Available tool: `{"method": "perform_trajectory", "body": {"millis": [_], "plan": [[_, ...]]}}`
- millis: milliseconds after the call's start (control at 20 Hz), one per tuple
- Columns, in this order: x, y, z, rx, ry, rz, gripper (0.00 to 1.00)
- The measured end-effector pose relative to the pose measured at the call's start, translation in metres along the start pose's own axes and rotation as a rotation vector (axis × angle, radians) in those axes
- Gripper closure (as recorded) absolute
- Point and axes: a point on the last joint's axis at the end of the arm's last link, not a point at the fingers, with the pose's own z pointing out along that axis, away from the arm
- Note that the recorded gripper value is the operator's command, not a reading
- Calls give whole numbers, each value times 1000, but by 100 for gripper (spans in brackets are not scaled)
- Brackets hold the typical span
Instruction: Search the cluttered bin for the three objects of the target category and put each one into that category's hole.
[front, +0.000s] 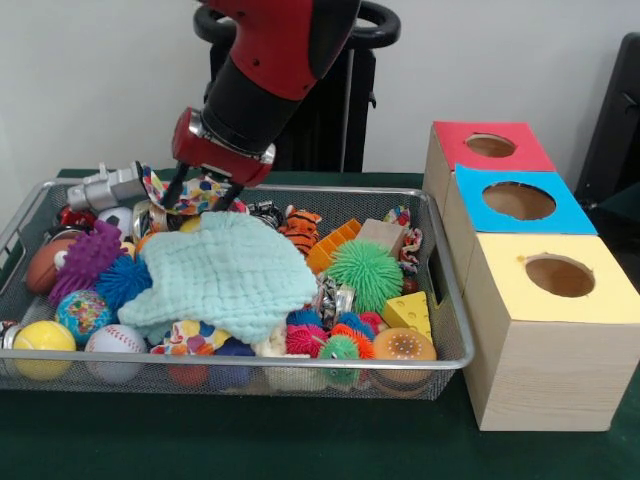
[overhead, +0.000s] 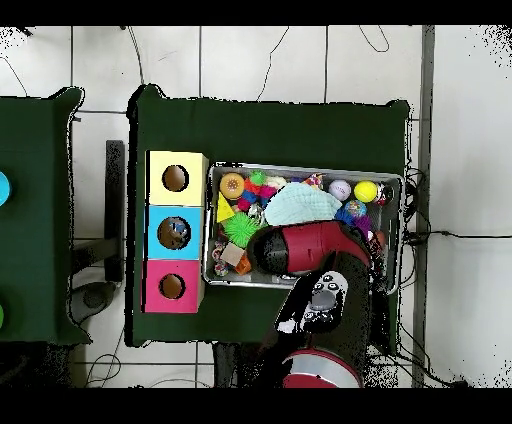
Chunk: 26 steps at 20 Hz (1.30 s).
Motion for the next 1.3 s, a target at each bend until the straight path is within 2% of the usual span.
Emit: {"method": "perform_trajectory", "body": {"millis": [300, 500, 950, 1300], "plan": [[4, -13, 15, 47, 8, -39, 0], [5, -20, 23, 57, 13, -48, 0], [19, -36, 49, 57, 52, -39, 0], [49, -56, 67, 39, 99, -5, 0]]}}
